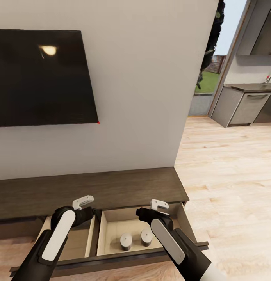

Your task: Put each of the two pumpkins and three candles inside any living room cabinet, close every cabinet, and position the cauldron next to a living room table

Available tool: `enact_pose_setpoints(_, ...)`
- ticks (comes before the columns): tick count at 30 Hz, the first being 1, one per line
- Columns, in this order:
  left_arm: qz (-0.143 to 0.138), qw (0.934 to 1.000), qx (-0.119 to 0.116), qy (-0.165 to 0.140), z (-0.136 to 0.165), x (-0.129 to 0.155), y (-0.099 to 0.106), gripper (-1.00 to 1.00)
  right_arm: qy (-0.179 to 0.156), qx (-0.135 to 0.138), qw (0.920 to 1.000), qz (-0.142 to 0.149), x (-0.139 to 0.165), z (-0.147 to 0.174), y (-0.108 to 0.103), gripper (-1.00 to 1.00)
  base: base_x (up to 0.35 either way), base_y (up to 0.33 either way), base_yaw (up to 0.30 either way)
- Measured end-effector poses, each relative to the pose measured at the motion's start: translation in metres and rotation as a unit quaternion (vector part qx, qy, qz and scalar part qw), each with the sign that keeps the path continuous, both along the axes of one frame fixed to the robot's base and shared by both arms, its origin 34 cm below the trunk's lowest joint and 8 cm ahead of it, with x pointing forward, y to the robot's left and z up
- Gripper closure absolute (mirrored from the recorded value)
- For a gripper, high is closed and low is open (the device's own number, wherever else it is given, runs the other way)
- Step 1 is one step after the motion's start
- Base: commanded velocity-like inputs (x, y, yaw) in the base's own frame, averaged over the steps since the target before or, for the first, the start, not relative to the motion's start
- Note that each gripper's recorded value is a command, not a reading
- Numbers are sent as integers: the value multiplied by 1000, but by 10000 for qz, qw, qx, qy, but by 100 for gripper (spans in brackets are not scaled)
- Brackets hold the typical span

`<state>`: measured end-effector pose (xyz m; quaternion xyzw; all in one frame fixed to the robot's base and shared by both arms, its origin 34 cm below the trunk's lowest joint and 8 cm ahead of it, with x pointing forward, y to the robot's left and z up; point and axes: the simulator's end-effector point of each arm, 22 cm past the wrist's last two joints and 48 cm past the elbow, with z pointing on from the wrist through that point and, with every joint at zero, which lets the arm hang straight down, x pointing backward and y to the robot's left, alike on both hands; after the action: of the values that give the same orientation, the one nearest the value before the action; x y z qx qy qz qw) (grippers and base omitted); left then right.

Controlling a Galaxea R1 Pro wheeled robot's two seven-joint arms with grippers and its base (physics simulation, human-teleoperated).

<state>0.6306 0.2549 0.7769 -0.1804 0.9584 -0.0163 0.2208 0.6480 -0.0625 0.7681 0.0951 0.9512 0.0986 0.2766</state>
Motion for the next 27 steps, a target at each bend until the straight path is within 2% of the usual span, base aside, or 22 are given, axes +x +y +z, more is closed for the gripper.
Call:
enact_pose_setpoints(6,40,10000,8,-5,0,0,7,-100,-1,3,10000,3,0,0,1,-100,-73,0,196)
enact_pose_setpoints(16,67,10000,37,6,0,0,15,-100,2,-8,10000,2,0,0,0,-100,-246,0,276)
enact_pose_setpoints(27,65,10000,30,-5,1,0,15,-100,21,-35,10000,0,-1,-2,-1,-100,-25,0,282)
